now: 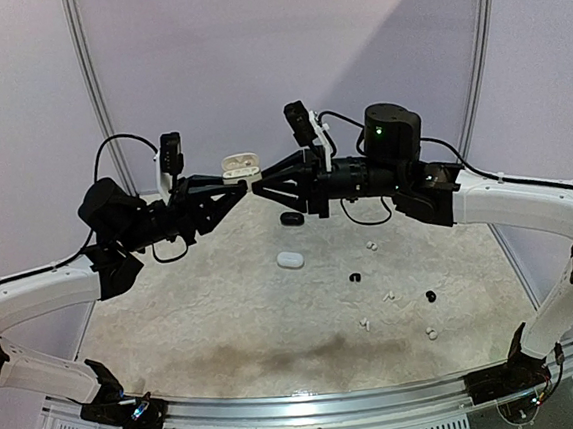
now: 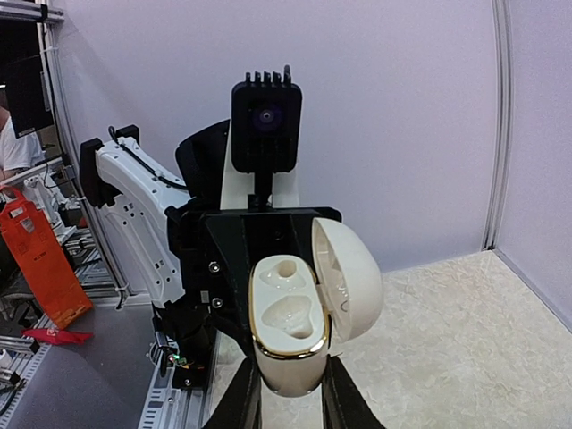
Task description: Insert the wireless bluetooth earbuds into the charging case
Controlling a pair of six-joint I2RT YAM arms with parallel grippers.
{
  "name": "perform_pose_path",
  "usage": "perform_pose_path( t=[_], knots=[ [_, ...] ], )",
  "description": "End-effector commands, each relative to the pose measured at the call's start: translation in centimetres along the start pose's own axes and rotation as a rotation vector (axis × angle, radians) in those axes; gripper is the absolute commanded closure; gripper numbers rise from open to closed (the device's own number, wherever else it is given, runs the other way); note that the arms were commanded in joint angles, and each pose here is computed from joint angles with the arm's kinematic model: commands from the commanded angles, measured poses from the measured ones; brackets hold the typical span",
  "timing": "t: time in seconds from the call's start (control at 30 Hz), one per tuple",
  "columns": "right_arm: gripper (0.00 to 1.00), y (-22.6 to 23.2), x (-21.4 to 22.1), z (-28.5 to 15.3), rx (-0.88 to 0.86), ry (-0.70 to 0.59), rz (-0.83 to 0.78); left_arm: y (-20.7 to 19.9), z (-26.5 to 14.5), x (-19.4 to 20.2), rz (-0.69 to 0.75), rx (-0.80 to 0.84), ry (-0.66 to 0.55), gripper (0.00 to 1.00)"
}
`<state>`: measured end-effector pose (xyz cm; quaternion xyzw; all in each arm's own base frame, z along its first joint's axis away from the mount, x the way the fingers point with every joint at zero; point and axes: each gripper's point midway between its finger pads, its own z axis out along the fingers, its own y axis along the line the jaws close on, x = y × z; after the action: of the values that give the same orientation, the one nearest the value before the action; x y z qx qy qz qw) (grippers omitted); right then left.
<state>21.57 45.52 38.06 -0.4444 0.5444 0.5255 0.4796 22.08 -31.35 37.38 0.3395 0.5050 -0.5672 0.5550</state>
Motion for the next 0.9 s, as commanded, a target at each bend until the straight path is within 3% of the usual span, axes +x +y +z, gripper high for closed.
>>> perform_pose_path(
  t=[0.0, 0.07, 0.17, 0.2, 0.37, 0.47, 0.53, 0.67, 0.87],
  knots=[
    [0.69, -1.1, 0.9, -0.3, 0.074, 0.032, 0.032, -0.1, 0.0, -0.9, 0.033, 0.002, -0.018, 1.00],
    [0.51, -2.0, 1.1, -0.8, 0.138, 0.048, 0.058, 0.3, -0.2, -0.6, 0.047, -0.026, -0.014, 1.00],
    [0.41, -4.2, 1.8, -2.8, 0.296, 0.102, 0.131, 1.7, -0.6, 0.6, 0.098, -0.103, 0.010, 1.00],
    [0.38, -6.4, 3.8, -5.2, 0.480, 0.211, 0.210, 2.6, -1.0, 1.1, 0.168, -0.158, 0.021, 1.00],
    [0.39, -9.2, 11.3, -11.5, 0.866, 0.588, 0.436, 4.3, -1.8, 2.7, 0.273, -0.248, 0.059, 1.00],
    [0.40, -7.9, 18.1, -14.5, 0.965, 0.896, 0.603, 4.5, -2.1, 3.2, 0.266, -0.260, 0.073, 1.00],
    [0.40, -7.1, 21.5, -15.6, 0.996, 1.034, 0.691, 4.4, -2.2, 3.4, 0.252, -0.258, 0.076, 1.00],
    [0.37, -5.2, 26.4, -15.6, 0.963, 1.198, 0.824, 4.2, -2.3, 3.5, 0.242, -0.251, 0.076, 1.00],
    [0.38, -4.5, 30.4, -15.8, 0.993, 1.330, 0.848, 4.1, -2.5, 3.8, 0.239, -0.254, 0.093, 1.00]
  ],
)
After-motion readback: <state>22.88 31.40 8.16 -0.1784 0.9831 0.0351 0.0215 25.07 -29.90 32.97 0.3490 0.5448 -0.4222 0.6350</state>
